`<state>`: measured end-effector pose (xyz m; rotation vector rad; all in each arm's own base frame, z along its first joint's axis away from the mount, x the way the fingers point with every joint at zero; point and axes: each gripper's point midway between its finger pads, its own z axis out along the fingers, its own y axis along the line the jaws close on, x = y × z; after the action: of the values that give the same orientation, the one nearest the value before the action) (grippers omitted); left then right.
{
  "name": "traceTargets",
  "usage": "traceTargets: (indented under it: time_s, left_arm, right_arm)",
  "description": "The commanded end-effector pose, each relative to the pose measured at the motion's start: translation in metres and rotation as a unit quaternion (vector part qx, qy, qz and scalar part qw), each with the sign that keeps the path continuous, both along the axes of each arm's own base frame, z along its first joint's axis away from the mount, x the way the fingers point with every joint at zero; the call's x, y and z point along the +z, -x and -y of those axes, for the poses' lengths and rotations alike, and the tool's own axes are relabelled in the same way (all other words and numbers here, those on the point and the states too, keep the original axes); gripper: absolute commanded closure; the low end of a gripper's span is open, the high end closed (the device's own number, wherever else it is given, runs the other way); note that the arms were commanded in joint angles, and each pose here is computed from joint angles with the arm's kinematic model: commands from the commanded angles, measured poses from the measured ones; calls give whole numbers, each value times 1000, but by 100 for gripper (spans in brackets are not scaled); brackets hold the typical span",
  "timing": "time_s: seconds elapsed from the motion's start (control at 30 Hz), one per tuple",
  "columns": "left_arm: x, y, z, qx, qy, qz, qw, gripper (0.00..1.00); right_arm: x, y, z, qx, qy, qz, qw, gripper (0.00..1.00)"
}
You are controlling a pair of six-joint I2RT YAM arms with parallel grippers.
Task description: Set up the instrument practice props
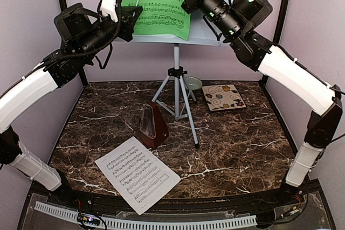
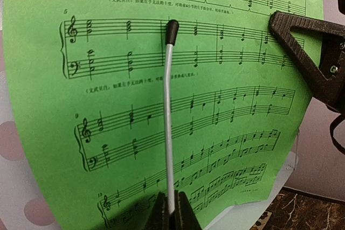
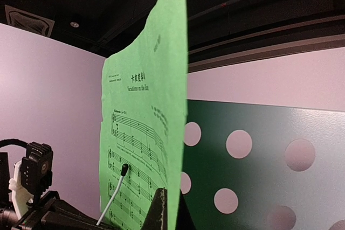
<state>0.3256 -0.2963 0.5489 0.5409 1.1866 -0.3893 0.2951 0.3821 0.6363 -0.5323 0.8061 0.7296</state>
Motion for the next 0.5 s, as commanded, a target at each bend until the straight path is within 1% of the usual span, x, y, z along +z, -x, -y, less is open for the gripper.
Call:
traceTargets:
  time_s: [0.0, 0.47]
  left_arm:
    - [23, 21, -5, -28, 23, 31, 999, 100]
    - [22, 20, -3, -32, 22, 31, 999, 100]
  right_arm:
    - [18, 8, 1, 16, -10, 37, 999, 100]
    - [13, -1, -9, 61, -16, 36, 997, 100]
